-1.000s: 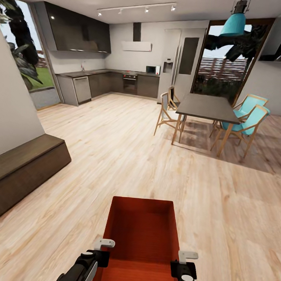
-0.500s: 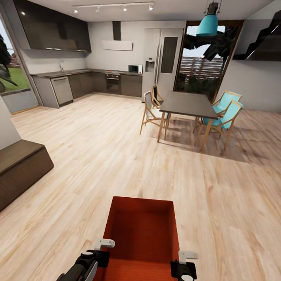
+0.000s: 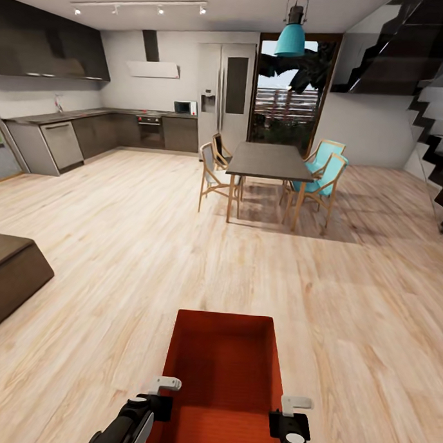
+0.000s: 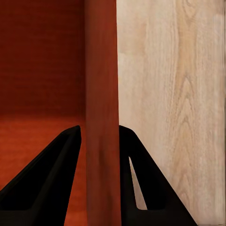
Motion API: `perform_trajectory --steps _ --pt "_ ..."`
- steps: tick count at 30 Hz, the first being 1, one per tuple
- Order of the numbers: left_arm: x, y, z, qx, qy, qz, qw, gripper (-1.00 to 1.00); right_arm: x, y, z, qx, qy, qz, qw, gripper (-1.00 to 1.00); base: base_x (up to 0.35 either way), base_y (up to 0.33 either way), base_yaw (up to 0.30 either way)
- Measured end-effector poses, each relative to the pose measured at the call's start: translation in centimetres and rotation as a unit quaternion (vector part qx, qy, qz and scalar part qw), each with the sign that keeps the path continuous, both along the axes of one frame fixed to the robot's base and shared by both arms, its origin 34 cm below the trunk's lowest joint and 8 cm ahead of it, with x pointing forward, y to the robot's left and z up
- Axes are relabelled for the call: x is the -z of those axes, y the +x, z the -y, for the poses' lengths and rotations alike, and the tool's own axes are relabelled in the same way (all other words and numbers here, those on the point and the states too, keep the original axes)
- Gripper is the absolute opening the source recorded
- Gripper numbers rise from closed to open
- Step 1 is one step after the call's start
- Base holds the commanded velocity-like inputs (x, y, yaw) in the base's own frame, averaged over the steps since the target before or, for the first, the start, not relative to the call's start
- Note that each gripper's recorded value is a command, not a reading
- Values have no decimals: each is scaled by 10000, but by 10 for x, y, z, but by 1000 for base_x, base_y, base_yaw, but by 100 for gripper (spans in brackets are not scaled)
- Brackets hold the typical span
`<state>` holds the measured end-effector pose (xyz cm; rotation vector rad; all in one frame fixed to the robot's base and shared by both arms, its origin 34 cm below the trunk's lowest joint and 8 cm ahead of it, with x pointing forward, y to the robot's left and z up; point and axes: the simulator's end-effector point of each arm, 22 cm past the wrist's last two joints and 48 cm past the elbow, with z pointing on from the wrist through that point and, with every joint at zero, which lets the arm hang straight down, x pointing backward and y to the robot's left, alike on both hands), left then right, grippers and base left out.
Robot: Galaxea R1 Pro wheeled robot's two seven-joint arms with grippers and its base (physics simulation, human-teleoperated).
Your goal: Move the two storage containers from the living room to the garage. In the garage, place one container on the floor and stack the other container on top of it (either order is fine).
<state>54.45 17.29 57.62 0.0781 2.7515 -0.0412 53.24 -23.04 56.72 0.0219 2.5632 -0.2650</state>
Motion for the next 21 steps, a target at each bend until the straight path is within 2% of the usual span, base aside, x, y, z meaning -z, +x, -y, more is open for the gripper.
perform_trajectory --steps 21 --pt "-1 1 0 3 3 13 10000 -100 -1 1 0 4 2 11 10000 -100 0 0 -261"
